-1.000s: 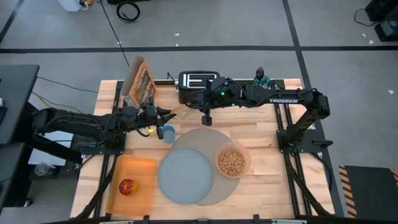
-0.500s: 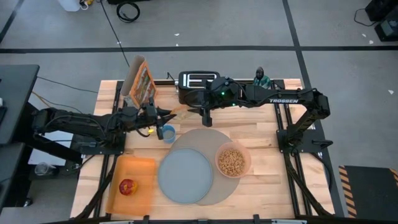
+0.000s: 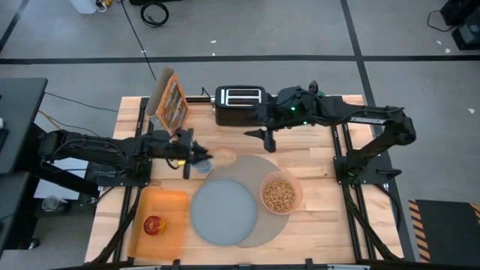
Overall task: Arrange a breakfast setting
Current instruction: Put the toasted bagel on the blue plate
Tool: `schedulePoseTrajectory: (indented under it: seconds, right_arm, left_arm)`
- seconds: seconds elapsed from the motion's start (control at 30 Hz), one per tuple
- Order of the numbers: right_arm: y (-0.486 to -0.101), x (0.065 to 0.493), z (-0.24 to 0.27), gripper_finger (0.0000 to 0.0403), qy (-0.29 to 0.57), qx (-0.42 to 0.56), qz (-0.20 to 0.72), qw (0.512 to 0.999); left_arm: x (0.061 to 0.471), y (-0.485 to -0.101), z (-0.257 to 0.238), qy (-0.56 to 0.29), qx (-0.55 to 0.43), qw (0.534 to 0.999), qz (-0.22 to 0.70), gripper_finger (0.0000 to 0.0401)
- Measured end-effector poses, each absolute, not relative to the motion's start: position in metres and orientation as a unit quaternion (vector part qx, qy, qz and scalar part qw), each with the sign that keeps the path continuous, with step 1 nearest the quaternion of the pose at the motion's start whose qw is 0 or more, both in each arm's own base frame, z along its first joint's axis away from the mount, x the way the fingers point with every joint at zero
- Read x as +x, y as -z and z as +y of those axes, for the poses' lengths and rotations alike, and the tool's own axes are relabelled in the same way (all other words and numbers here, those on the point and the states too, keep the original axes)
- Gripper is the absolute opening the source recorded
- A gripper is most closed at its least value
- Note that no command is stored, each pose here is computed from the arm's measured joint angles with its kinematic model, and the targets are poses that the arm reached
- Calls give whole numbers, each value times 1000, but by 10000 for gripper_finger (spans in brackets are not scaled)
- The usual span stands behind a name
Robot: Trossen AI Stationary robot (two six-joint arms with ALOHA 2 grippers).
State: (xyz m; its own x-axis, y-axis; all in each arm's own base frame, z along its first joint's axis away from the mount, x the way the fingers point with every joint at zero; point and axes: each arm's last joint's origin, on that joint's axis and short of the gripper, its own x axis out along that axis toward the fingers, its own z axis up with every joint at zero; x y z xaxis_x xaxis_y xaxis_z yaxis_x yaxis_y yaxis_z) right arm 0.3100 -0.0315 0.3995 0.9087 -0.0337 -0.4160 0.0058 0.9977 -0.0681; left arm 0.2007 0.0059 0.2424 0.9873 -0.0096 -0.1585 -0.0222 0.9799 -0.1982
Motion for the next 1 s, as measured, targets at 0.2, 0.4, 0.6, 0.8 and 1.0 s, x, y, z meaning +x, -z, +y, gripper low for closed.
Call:
schedulePoseTrajectory:
  seconds: [0.2, 0.4, 0.6, 0.8, 1.0]
  right_arm:
    - [-402, 298, -22, 209, 44, -28, 229, 972]
    - [-382, 288, -12, 208, 68, -19, 234, 970]
    - [-358, 276, -2, 208, 76, 2, 222, 972]
    - [-343, 272, 11, 208, 53, 4, 187, 981]
    - [-335, 276, 18, 208, 41, 0, 183, 982]
  left_arm:
    - [197, -228, 0, 75, -184, 965, 170, 53]
    - [193, -223, -16, 172, -218, 935, 221, 53]
    - [184, -212, -34, 214, -257, 892, 304, 53]
    - [177, -202, -42, 163, -291, 867, 370, 53]
    - [172, -197, -49, 116, -331, 844, 405, 53]
